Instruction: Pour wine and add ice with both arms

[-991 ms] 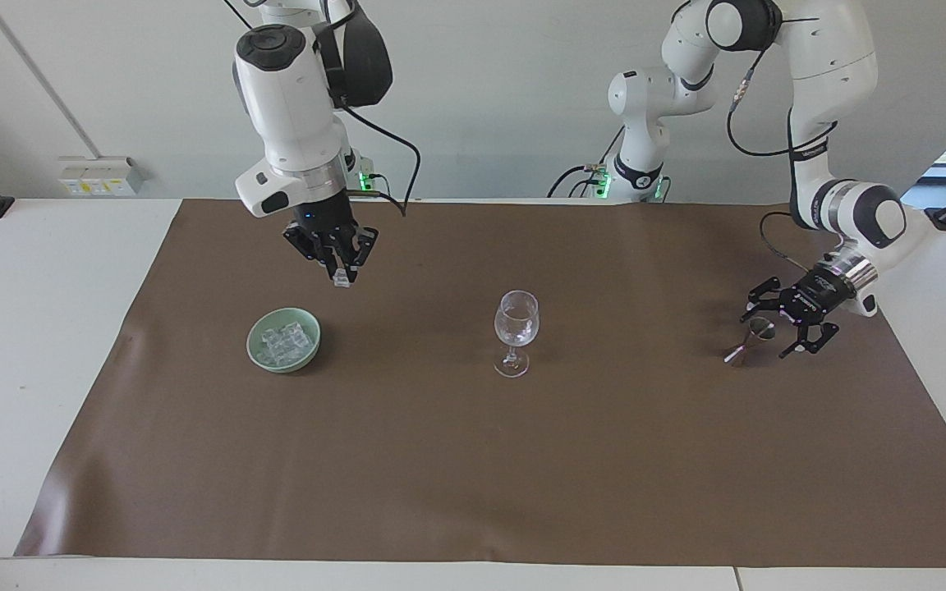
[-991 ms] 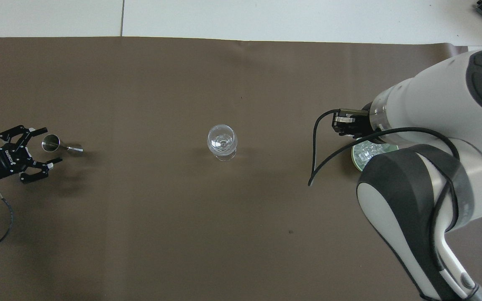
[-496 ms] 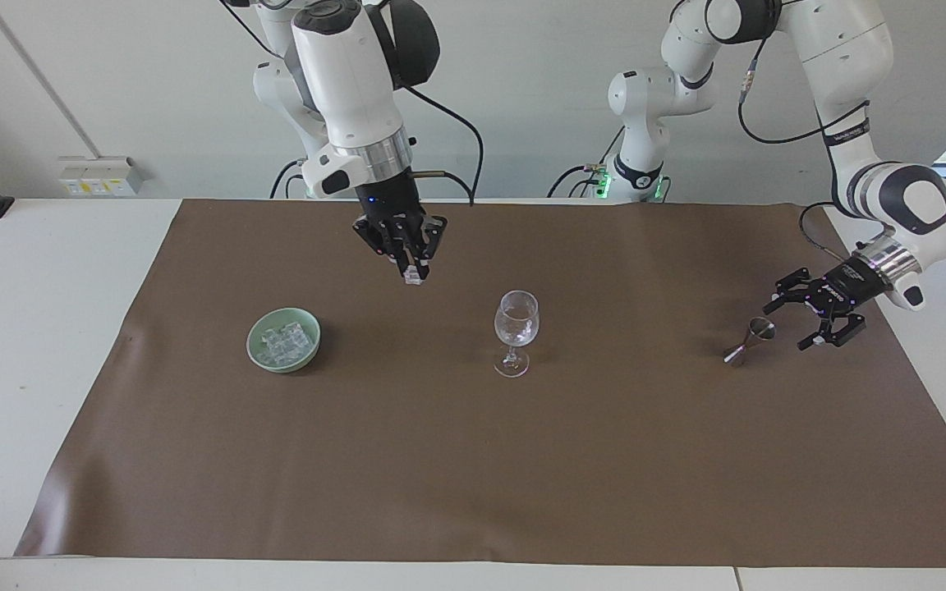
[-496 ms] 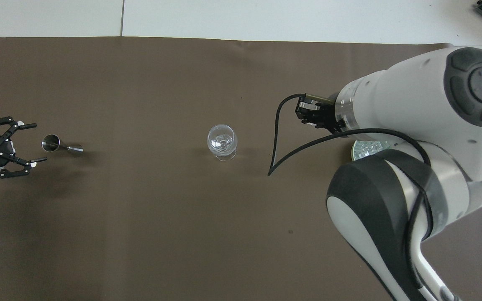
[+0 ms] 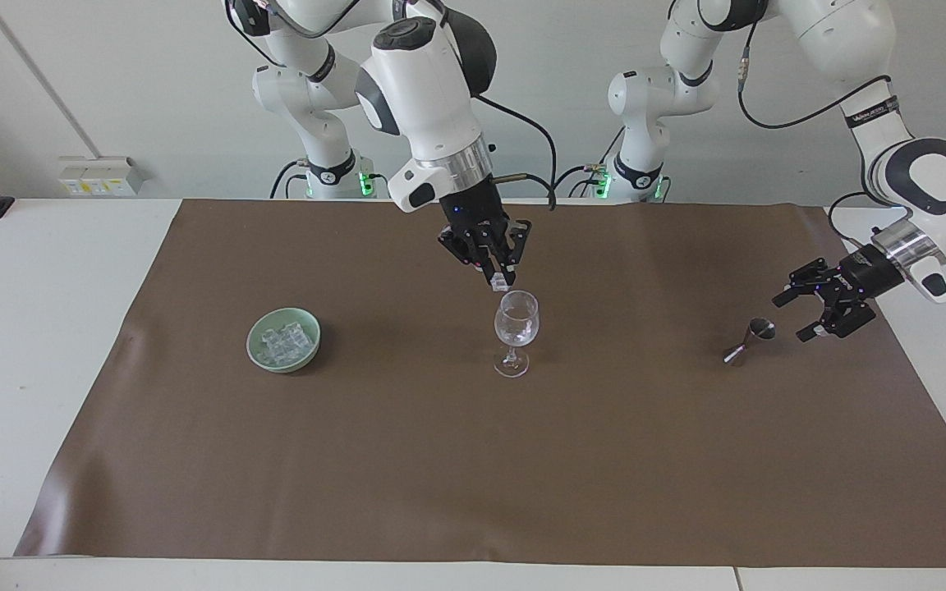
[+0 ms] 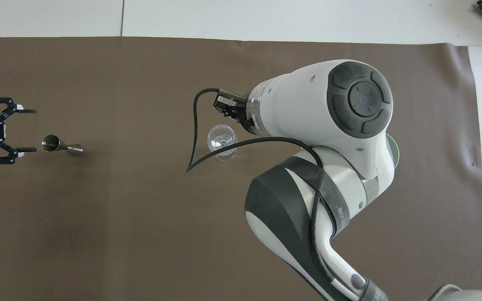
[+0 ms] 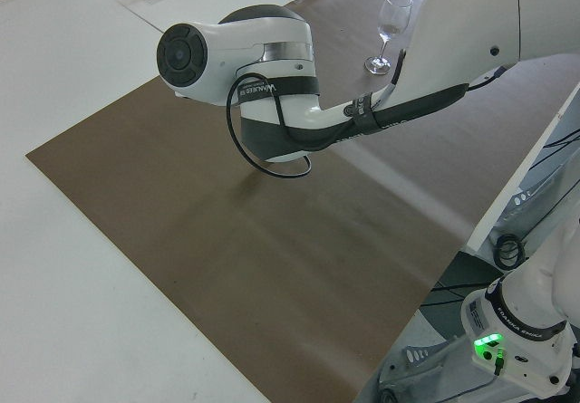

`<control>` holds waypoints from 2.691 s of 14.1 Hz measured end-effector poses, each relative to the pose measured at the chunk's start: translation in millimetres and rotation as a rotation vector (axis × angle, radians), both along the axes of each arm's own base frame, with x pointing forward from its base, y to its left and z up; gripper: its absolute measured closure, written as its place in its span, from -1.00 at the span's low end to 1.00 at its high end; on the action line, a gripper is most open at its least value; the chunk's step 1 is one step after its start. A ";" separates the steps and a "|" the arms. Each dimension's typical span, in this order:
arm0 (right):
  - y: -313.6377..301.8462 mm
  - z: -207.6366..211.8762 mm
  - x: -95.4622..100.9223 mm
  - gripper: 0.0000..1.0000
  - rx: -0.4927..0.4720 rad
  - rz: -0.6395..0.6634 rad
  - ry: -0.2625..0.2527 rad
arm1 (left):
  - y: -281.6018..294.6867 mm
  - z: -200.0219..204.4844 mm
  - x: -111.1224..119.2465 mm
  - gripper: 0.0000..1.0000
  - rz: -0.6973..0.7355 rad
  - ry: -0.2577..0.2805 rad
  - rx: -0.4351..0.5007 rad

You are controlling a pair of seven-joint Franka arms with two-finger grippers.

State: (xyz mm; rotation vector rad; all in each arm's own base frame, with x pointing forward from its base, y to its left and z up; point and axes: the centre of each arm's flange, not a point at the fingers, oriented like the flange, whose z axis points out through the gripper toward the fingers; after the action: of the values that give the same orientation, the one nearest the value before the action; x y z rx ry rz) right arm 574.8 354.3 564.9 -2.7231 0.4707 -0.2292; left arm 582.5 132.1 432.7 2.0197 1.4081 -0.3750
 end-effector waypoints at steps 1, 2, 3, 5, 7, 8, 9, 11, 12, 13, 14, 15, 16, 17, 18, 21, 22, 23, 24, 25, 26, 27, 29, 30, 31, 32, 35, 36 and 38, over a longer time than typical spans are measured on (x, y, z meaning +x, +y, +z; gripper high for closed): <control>7.4 -5.2 -2.4 0.47 0.000 0.010 0.008 | -13.8 13.0 1.5 -1.00 -0.053 -0.015 0.047; 13.7 -10.4 -3.7 0.47 -0.001 0.018 0.012 | -28.5 26.9 2.0 -1.00 -0.108 -0.033 0.103; 18.1 -16.2 -4.3 0.47 -0.004 0.025 0.016 | -45.2 42.5 1.6 -1.00 -0.162 -0.057 0.155; 21.7 -29.1 -5.3 0.47 -0.016 0.033 0.034 | -79.0 75.7 -2.0 -1.00 -0.261 -0.109 0.254; 22.2 -36.5 -5.9 0.47 -0.023 0.035 0.046 | -105.1 108.1 -4.3 -1.00 -0.341 -0.161 0.350; 22.9 -40.2 -6.3 0.47 -0.025 0.037 0.051 | -116.3 122.6 -3.4 -1.00 -0.371 -0.188 0.388; 23.7 -44.0 -6.6 0.47 -0.027 0.038 0.056 | -127.0 135.5 -1.9 -1.00 -0.400 -0.213 0.424; 24.2 -50.4 -6.8 0.47 -0.031 0.039 0.064 | -147.7 160.0 -0.1 -1.00 -0.463 -0.258 0.491; 24.5 -52.7 -6.8 0.47 -0.032 0.040 0.066 | -155.5 173.1 -0.8 -1.00 -0.502 -0.283 0.511; 24.9 -54.8 -6.5 0.47 -0.031 0.039 0.066 | -160.7 187.7 -3.0 -1.00 -0.558 -0.310 0.526; 25.2 -57.5 -5.3 0.47 -0.028 0.038 0.065 | -162.5 201.6 -6.3 -1.00 -0.626 -0.339 0.536; 25.5 -61.5 -3.9 0.47 -0.028 0.038 0.067 | -162.1 214.5 -11.0 -1.00 -0.712 -0.370 0.547; 25.8 -65.1 -2.5 0.47 -0.028 0.038 0.067 | -160.7 225.0 -15.6 -1.00 -0.791 -0.396 0.570; 26.2 -68.7 -1.1 0.47 -0.026 0.037 0.066 | -158.9 234.1 -20.2 -1.00 -0.862 -0.413 0.609; 26.4 -71.7 0.0 0.47 -0.025 0.036 0.066 | -159.6 240.3 -24.4 -1.00 -0.923 -0.413 0.657; 26.8 -74.9 1.6 0.47 -0.022 0.035 0.065 | -186.2 247.3 -34.7 -1.00 -1.111 -0.417 0.744; 26.8 -74.8 1.6 0.47 -0.022 0.035 0.065 | -193.7 249.5 -39.7 -1.00 -1.164 -0.426 0.741; 26.8 -74.8 1.6 0.47 -0.022 0.035 0.065 | -198.0 250.7 -44.8 -1.00 -1.197 -0.427 0.736; 26.8 -74.8 1.6 0.46 -0.022 0.035 0.065 | -199.3 251.8 -49.8 -1.00 -1.215 -0.422 0.730; 26.9 -74.8 1.6 0.38 -0.022 0.035 0.065 | -198.8 252.0 -53.2 -1.00 -1.224 -0.416 0.725; 26.8 -74.7 1.7 0.38 -0.022 0.035 0.064 | -197.1 251.5 -55.1 -1.00 -1.225 -0.410 0.711; 26.8 -74.7 1.7 0.28 -0.021 0.035 0.064 | -192.2 250.0 -55.7 -1.00 -1.219 -0.402 0.690; 26.9 -74.0 1.9 -0.09 -0.020 0.035 0.062 | -175.7 249.6 -55.1 -1.00 -1.207 -0.389 0.675; 26.9 -73.1 2.2 -0.35 -0.019 0.034 0.060 | -171.3 250.0 -55.8 -1.00 -1.208 -0.386 0.673; 26.9 -71.9 2.5 -0.54 -0.018 0.034 0.057 | -169.7 249.3 -56.8 -1.00 -1.210 -0.379 0.668; 26.4 -70.5 3.2 -0.74 -0.022 0.035 0.050 | -169.1 248.5 -57.5 -1.00 -1.211 -0.374 0.665; 15.4 -62.4 11.1 -1.00 -0.051 0.028 0.009 | -166.4 246.8 -57.7 -1.00 -1.208 -0.366 0.662; 7.9 -56.6 15.3 -1.00 -0.064 0.020 -0.012 | -165.2 246.1 -57.5 -1.00 -1.206 -0.364 0.661; -11.0 -44.4 24.1 -1.00 -0.113 0.007 -0.068 | -164.2 245.0 -57.3 -1.00 -1.205 -0.361 0.659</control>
State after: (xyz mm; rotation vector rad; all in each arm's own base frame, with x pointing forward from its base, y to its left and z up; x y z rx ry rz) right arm 598.9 343.4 520.6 -2.8154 0.4415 -0.3561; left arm 525.1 -32.1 677.7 3.1007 -0.0894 0.0137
